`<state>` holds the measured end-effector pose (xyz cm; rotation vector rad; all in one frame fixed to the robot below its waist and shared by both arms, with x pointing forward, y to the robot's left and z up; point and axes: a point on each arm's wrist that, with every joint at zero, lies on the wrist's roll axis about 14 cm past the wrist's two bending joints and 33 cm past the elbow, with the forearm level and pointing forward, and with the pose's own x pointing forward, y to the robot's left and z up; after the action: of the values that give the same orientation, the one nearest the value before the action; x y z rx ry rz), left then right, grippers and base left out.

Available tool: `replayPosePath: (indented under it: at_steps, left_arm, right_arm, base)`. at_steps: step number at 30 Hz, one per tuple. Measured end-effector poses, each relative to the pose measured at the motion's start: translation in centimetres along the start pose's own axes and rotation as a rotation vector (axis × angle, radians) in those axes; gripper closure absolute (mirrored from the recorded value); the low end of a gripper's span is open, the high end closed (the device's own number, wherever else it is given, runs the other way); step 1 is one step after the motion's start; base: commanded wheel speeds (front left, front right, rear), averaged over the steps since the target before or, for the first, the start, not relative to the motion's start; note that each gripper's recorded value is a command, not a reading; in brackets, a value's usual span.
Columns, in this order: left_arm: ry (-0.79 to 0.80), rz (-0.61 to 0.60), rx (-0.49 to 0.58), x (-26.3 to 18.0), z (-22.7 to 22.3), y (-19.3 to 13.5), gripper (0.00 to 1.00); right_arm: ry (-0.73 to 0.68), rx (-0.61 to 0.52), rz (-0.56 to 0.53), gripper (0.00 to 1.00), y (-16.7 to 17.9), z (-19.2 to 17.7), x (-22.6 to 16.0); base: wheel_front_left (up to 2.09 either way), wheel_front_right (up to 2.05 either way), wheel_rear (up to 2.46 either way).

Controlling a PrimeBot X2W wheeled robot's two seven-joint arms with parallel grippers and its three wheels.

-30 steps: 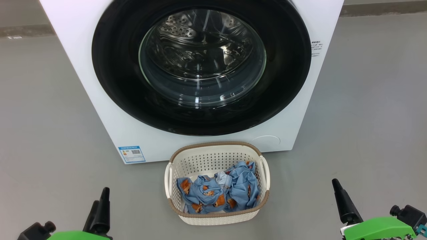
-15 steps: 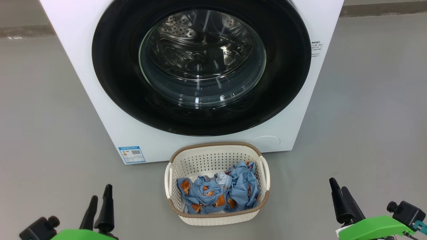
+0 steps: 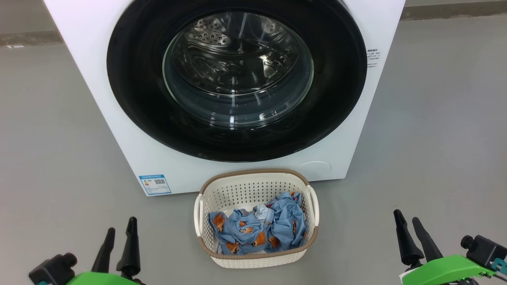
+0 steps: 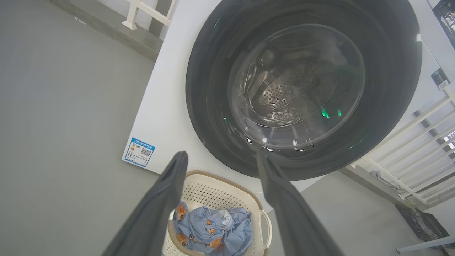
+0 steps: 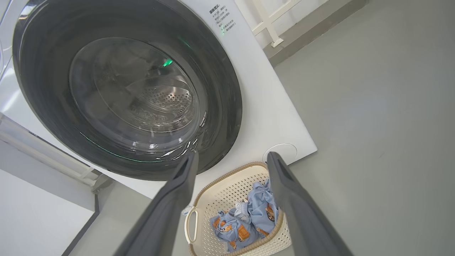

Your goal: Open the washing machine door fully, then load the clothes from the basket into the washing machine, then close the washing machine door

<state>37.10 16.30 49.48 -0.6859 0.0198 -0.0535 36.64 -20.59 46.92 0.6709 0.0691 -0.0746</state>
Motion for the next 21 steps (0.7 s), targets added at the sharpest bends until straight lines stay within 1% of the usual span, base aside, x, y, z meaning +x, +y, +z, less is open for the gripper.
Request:
replayPosePath:
  at_steps: [21]
  left_arm:
    - [-0.022,-0.056,0.244,-0.16,0.23,-0.82,0.0]
  right_arm:
    - [-0.04,-0.214,0.031,0.0,0.24,0.83,0.0]
  base:
    - [0.0,0.0,0.0]
